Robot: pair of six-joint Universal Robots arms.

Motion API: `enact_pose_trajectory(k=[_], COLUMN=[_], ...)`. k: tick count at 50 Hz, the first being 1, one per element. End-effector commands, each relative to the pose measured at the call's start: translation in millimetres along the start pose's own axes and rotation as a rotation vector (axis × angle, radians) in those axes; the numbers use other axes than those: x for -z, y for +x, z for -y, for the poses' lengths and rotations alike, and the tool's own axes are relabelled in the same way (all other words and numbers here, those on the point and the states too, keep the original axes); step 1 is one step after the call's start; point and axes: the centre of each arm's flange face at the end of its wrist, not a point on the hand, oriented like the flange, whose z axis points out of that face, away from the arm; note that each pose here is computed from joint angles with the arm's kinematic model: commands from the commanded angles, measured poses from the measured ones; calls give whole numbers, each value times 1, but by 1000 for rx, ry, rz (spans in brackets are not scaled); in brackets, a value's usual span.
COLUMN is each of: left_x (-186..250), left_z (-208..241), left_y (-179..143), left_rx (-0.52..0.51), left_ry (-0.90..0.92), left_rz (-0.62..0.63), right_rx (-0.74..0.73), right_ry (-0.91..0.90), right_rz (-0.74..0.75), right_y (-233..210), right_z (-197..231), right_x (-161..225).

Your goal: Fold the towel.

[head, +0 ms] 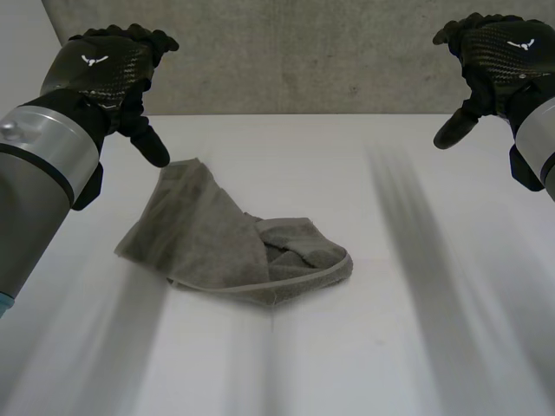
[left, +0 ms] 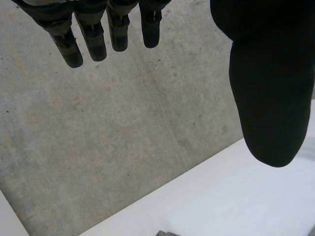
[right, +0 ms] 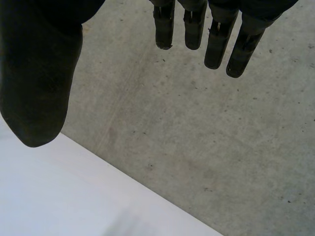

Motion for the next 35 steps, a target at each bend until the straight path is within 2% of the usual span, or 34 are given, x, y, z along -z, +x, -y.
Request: enact_pose_trajectory(k=[1,9,14,17,20,25,26,28,35], left_x=[1,6,15,28,37,42,43,43,45], left_z=[0,-6,-24,-47,-71,-98,-109,-120,-158], left_y=[3,5,15,26,31,35,36,39,52], left_rx=[1,-13,-17,-21,-22,-14,-15,-16,-22], left_ry=[3,-14,-77,-148,-215,-244,-250,-258,-308], left_rz=[-7,-25,-78,-135,-164,-176,-177,-181,-211], right_rx=[-1,63,311,374,377,327,327,292,253], right_ry=[8,14,-48,-83,-101,-260,-261,-325,-392], right_rz=[-2,75,296,376,410,524,524,618,713], right_y=[0,-7,-29,-37,-43,-59,-59,-75,-99], right_z=[3,3,-17,-29,-37,-95,-95,-122,-170], right_x=[-1,1,15,22,24,21,21,25,26])
